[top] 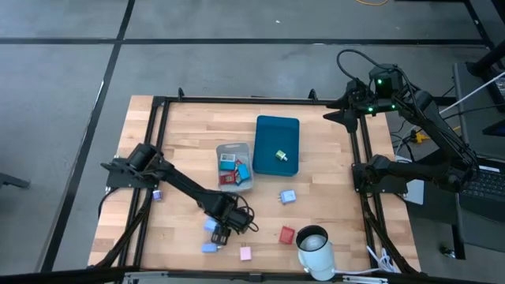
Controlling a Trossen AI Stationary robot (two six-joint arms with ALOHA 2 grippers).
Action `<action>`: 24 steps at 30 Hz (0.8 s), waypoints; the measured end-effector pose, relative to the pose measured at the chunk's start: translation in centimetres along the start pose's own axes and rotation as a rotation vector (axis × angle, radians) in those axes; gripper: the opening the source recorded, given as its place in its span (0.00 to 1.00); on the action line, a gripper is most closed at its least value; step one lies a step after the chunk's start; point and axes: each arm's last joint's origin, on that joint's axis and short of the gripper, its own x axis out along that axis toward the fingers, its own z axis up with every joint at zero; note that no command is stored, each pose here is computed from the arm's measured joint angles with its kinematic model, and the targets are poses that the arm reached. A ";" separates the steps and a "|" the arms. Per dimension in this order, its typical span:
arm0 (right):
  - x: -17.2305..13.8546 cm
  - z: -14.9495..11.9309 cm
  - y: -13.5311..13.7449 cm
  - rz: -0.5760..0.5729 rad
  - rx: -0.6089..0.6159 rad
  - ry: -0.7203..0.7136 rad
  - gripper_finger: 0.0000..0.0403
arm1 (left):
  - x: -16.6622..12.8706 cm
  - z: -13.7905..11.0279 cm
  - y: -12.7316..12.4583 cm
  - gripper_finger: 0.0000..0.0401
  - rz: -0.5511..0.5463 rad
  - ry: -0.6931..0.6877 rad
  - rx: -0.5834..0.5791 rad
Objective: Pick & Place Office items
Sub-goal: Put the green charger adapter into the blue bin
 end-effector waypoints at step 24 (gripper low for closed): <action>-0.2 2.0 0.4 0.080 -0.043 -0.183 0.70 | -11.7 2.4 10.4 0.36 0.072 -0.465 -0.283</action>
